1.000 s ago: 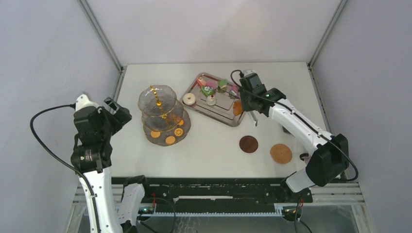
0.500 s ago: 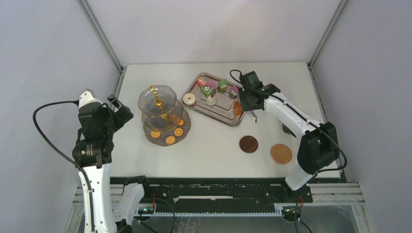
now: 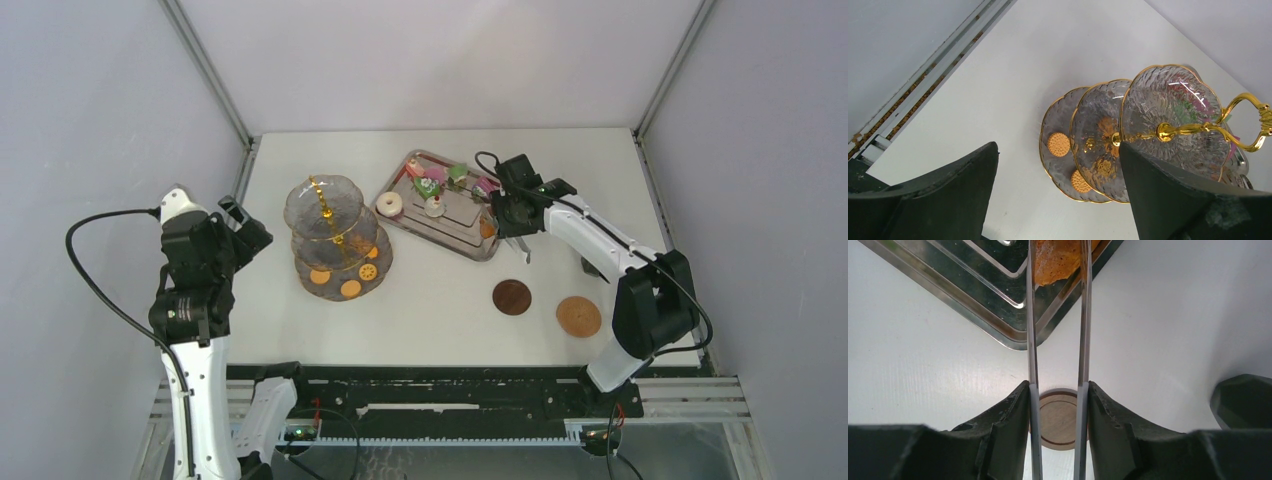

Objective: Serve the afternoon tea

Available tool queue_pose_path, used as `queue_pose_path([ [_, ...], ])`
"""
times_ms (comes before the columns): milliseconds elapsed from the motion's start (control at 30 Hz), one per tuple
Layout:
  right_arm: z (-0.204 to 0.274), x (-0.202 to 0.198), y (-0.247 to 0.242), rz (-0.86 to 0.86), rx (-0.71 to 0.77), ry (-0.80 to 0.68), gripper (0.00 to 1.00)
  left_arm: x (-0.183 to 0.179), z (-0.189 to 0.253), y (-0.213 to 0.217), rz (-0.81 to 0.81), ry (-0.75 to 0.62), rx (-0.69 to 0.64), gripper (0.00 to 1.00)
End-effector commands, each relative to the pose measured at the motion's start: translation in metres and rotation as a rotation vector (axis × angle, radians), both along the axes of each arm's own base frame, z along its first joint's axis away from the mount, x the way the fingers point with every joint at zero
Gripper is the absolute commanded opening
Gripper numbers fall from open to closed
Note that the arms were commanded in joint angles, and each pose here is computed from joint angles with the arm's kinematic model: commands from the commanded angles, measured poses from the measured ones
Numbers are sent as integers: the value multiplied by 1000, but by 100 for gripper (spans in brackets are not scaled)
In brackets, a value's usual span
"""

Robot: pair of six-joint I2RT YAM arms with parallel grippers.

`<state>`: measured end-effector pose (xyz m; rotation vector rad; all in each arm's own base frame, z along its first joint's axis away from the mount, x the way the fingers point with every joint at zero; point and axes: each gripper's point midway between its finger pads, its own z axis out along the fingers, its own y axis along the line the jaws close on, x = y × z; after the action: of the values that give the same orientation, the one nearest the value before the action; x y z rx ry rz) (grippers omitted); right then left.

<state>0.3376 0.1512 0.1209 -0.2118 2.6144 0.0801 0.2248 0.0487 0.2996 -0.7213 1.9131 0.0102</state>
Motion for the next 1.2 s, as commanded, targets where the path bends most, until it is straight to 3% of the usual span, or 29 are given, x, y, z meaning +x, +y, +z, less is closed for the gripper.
queue_pose_path([
  [0, 17, 13, 5, -28, 56, -79, 50, 1, 10, 2, -3, -32, 29, 94],
  [400, 38, 9, -2, -45, 28, -159, 52, 5, 2, 1, -8, -17, 21, 94],
  [867, -6, 10, 6, -30, -16, -50, 56, 4, 0, 3, -3, -14, 30, 94],
  [967, -3, 9, 9, -22, -10, -59, 48, 4, -1, 3, -3, -13, 28, 94],
  [1167, 25, 8, 14, 2, 18, -137, 7, 3, 1, 3, -2, -18, 30, 95],
])
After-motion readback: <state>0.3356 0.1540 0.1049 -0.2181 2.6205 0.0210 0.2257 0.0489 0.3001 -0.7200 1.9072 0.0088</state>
